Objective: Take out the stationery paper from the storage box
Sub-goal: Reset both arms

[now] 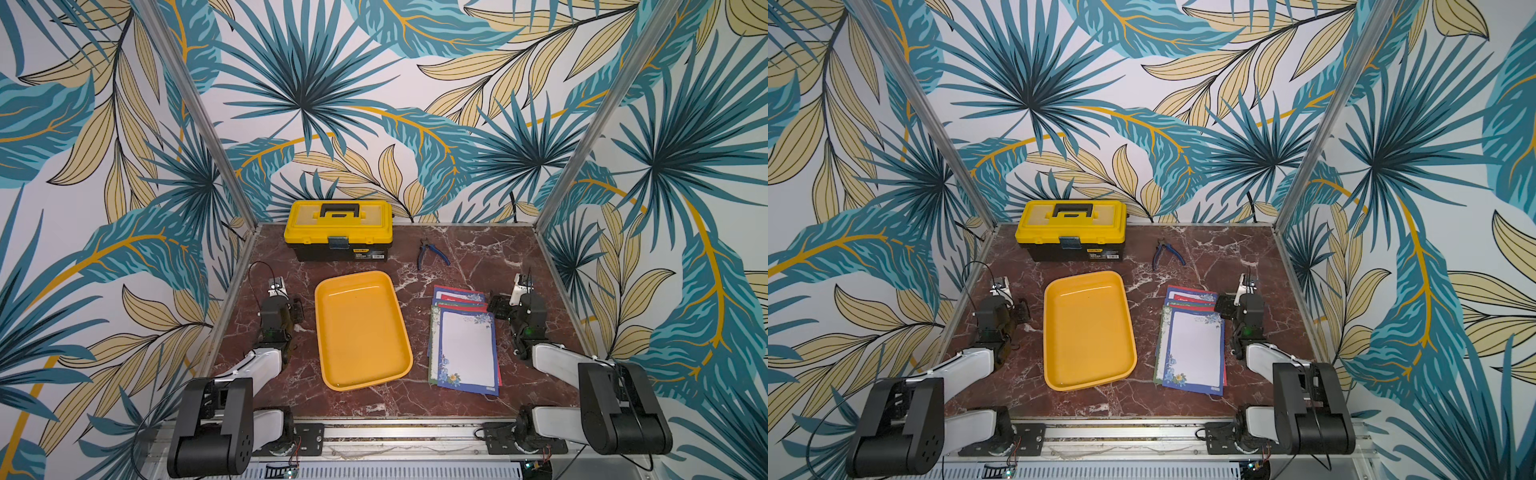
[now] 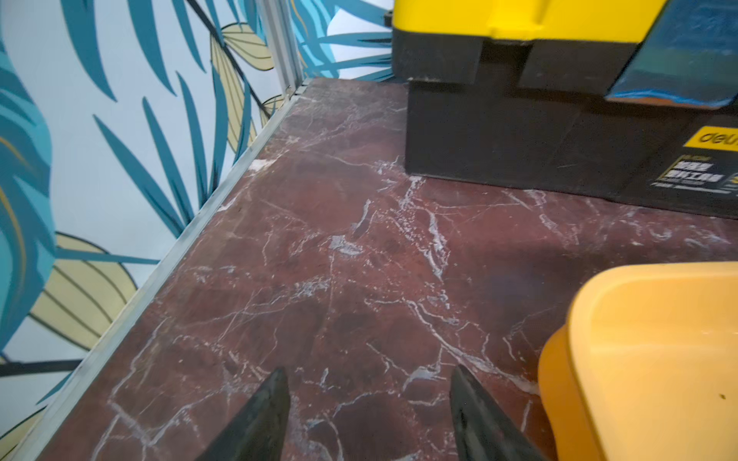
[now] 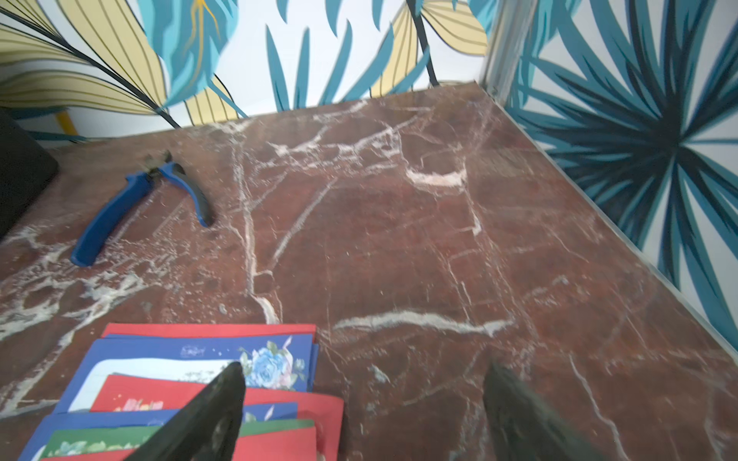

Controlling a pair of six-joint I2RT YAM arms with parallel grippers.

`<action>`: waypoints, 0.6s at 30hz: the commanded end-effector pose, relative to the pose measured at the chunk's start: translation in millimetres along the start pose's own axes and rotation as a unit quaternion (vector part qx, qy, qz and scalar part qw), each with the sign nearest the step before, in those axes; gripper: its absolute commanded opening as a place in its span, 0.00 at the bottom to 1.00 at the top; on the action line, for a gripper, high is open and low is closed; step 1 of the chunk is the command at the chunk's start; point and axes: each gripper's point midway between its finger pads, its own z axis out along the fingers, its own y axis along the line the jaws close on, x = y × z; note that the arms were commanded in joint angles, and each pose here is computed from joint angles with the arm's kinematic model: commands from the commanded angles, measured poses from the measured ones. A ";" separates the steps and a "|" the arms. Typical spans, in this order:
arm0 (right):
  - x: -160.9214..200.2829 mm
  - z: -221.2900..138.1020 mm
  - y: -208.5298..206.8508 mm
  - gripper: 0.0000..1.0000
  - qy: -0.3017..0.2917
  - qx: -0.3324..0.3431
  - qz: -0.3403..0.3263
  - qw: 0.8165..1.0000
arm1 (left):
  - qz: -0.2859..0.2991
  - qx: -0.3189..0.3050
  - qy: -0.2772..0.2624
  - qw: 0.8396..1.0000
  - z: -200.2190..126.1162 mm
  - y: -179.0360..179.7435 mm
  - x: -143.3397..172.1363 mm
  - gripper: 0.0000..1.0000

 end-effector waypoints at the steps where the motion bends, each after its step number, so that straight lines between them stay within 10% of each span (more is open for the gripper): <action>1: -12.5 1.5 13.0 0.93 -0.068 -0.034 -0.020 0.997 | 0.011 0.068 -0.080 0.994 -1.7 -22.2 -37.5 0.67; 15: -9.4 17.8 4.2 0.96 -0.023 0.004 -0.010 1.000 | 0.013 0.120 -0.083 0.989 21.4 -42.1 -19.6 0.82; 18: -10.1 18.0 4.4 0.97 -0.024 0.004 -0.010 1.000 | 0.002 0.094 -0.079 0.992 31.6 -34.2 -20.9 0.97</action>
